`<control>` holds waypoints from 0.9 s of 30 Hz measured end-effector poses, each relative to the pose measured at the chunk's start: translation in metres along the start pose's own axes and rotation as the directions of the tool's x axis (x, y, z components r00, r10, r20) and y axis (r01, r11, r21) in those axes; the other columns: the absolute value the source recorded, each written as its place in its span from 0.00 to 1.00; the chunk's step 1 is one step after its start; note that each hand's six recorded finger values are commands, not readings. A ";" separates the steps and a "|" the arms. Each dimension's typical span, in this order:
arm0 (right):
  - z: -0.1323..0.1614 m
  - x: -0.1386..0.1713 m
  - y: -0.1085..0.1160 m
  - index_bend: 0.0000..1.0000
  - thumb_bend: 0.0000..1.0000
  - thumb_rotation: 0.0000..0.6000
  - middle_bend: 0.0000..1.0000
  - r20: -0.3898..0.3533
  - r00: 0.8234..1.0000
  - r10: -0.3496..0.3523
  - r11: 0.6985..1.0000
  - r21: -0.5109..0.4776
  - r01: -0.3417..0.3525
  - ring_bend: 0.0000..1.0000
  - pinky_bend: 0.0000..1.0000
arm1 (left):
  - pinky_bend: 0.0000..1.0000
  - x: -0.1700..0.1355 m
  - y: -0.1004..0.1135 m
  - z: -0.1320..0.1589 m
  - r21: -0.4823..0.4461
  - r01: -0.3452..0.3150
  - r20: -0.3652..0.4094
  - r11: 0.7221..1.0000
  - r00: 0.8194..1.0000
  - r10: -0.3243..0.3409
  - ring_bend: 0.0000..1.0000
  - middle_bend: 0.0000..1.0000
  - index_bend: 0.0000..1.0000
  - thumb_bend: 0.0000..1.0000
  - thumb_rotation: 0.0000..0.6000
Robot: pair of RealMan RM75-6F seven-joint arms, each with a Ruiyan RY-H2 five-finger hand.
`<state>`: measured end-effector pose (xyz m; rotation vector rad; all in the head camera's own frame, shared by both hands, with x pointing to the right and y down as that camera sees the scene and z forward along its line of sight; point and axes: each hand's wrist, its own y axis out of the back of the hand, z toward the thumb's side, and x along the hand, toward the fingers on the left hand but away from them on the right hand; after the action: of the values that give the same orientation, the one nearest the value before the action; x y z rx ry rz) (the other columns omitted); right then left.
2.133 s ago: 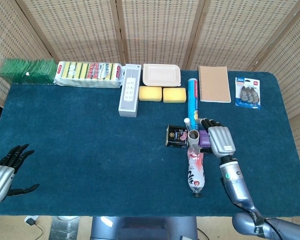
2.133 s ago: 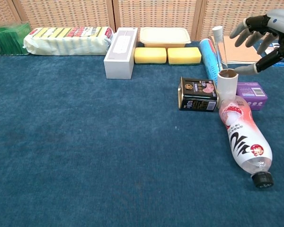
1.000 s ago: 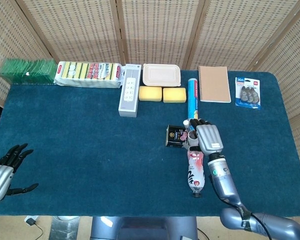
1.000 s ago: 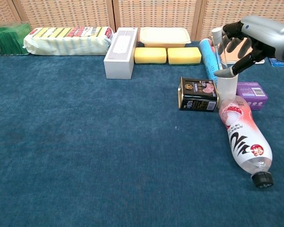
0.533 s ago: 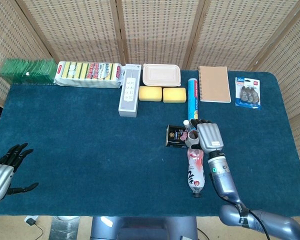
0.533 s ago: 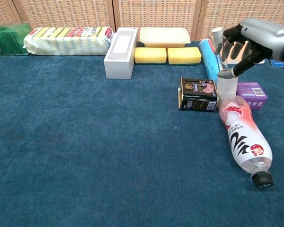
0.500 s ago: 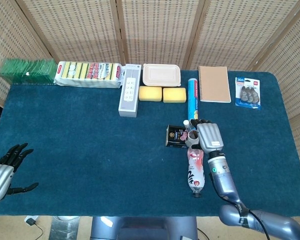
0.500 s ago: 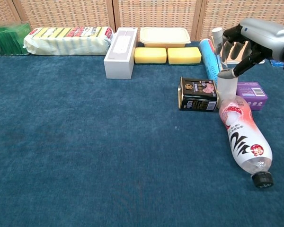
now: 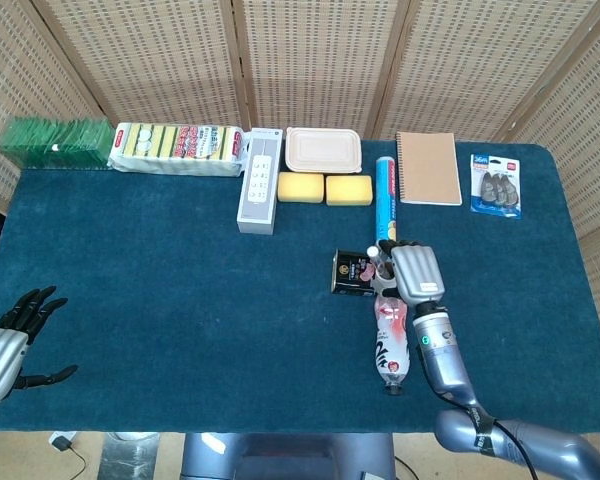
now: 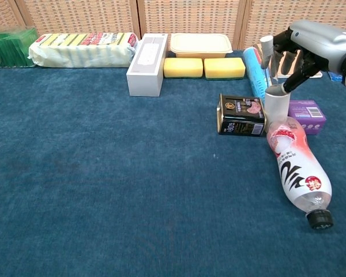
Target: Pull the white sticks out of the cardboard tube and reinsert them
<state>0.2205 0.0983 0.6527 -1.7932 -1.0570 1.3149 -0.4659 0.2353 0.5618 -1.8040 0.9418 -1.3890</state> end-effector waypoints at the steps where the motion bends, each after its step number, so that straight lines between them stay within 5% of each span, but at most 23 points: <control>1: 0.001 0.000 0.000 0.45 0.27 1.00 0.51 0.001 1.000 -0.002 1.000 -0.003 0.002 0.49 0.49 | 0.23 0.000 0.000 0.000 0.000 0.000 0.000 1.000 1.000 0.000 0.02 0.06 0.11 0.11 0.75; 27: 0.012 0.000 0.002 0.56 0.28 1.00 0.60 -0.007 1.000 -0.014 0.998 0.053 0.014 0.64 0.64 | 0.23 0.000 0.000 0.001 0.001 0.001 0.002 1.000 1.000 -0.001 0.02 0.06 0.11 0.11 0.76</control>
<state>0.2093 0.0979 0.6483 -1.7469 -1.0199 1.3154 -0.4653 0.2352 0.5622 -1.8054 0.9391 -1.3883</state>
